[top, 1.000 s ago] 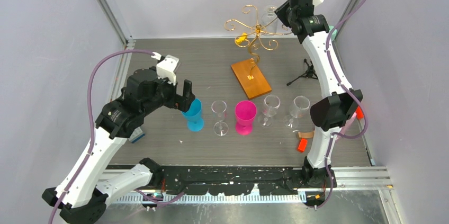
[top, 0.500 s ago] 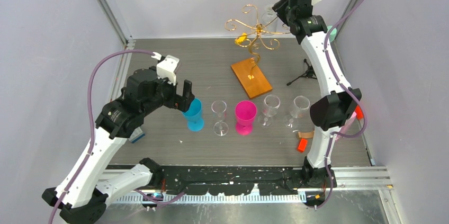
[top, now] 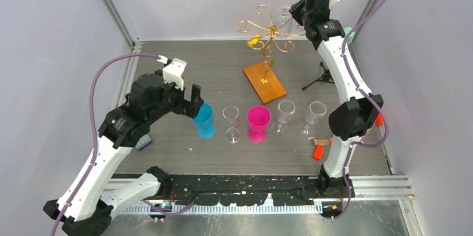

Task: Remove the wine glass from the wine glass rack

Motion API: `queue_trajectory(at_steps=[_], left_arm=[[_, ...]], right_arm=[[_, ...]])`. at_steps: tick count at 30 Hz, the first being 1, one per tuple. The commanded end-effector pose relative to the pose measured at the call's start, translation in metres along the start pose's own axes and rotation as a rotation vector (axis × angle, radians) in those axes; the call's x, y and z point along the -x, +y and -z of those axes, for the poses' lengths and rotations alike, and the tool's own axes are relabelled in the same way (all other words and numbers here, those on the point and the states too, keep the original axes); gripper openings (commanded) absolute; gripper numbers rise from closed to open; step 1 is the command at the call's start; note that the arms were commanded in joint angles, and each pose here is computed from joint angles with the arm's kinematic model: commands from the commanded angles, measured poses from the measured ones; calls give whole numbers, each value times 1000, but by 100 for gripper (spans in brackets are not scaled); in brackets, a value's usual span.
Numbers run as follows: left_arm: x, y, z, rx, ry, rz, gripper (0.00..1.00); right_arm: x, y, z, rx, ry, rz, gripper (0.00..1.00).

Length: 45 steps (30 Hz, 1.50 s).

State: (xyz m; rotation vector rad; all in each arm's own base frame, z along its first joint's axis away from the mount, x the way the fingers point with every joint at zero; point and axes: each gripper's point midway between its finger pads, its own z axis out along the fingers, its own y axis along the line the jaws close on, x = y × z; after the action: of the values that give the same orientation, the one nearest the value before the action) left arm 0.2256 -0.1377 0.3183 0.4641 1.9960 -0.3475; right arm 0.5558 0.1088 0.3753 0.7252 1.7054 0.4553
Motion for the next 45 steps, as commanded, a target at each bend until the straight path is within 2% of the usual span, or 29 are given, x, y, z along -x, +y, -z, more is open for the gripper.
queue_trajectory(at_steps=[1, 6, 15, 23, 28, 40, 45], left_arm=[[14, 2, 5, 11, -67, 1, 100], [13, 3, 6, 18, -66, 0, 100], [14, 7, 8, 36, -74, -6, 100], [13, 9, 9, 46, -74, -6, 100], [13, 10, 10, 51, -80, -6, 100], [13, 12, 12, 60, -82, -8, 100], [12, 13, 13, 65, -83, -10, 100]], right_arm=[[22, 23, 15, 57, -44, -42, 32], [8, 19, 3, 33, 2, -89, 32], [4, 20, -7, 10, 10, -139, 36], [-3, 26, -15, 37, 31, -183, 37], [0, 34, -14, 84, 16, -247, 30], [0, 38, -13, 147, 13, -384, 28], [0, 42, -16, 192, 32, -485, 21]])
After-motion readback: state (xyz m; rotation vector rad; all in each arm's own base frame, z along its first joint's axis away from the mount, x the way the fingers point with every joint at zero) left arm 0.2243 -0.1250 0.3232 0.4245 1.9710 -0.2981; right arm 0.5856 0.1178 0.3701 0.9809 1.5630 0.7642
